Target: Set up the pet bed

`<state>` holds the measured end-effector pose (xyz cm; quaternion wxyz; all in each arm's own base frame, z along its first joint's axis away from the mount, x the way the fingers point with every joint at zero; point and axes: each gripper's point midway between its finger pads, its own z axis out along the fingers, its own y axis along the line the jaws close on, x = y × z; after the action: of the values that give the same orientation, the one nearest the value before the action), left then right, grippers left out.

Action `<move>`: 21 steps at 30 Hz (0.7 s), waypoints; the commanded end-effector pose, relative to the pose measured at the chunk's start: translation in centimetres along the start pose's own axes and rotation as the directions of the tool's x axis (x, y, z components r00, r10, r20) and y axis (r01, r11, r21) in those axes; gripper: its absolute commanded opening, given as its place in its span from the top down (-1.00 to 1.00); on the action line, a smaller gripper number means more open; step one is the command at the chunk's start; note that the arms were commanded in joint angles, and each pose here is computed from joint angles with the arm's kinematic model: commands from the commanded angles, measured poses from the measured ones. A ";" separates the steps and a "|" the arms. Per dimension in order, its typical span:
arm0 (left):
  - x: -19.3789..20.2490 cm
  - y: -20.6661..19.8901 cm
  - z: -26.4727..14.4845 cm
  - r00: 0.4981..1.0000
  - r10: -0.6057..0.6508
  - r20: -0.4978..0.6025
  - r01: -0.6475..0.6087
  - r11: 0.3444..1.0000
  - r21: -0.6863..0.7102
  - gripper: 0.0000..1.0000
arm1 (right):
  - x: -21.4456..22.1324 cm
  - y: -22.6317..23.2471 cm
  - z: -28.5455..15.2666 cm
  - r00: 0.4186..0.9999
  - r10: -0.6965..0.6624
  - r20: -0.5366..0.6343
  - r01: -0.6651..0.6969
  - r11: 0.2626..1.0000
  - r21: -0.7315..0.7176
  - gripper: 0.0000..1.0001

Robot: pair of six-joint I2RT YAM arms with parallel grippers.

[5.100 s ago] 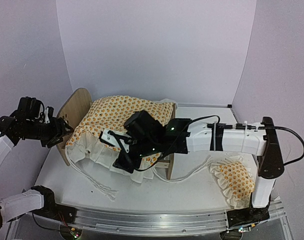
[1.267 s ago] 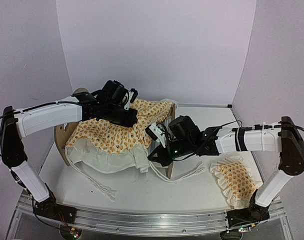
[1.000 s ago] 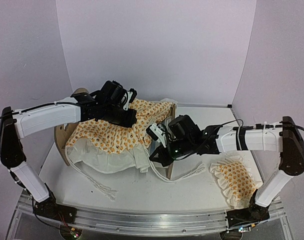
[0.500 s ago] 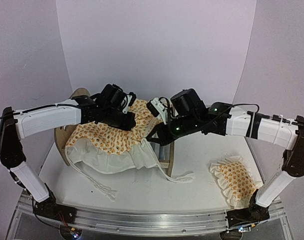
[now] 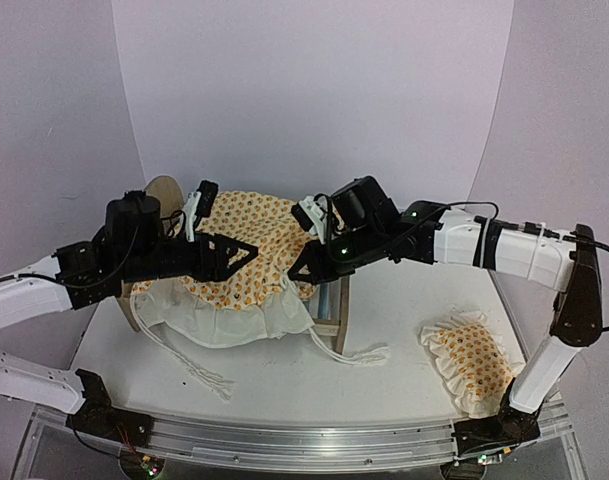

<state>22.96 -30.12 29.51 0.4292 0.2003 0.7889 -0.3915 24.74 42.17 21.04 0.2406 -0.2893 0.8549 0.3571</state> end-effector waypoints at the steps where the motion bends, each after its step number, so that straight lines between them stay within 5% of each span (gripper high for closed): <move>1: 0.5 -3.6 0.7 0.992 -0.086 0.090 0.065 0.975 0.214 -0.28 | -4.5 1.8 -1.7 0.991 0.049 0.128 -0.039 0.996 -0.081 1.00; 13: 4.7 -2.8 8.6 0.994 -0.101 -0.037 0.103 0.992 0.068 -0.21 | -4.8 3.1 -2.8 0.985 0.074 0.159 -0.049 0.987 -0.156 1.00; 17: 5.2 -1.4 9.7 0.991 -0.125 -0.035 0.125 0.992 -0.006 0.13 | -4.4 3.4 -2.9 0.986 0.066 0.151 -0.037 0.982 -0.184 1.00; 21: 6.4 1.5 9.7 0.991 -0.131 -0.033 0.126 0.983 -0.130 0.70 | -3.4 2.9 -3.0 0.988 0.044 0.150 -0.018 0.986 -0.165 1.00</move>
<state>23.30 -37.70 18.90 0.3560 0.1678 0.8357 -0.3831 25.36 43.14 23.16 0.2400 -0.2513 0.8362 0.4244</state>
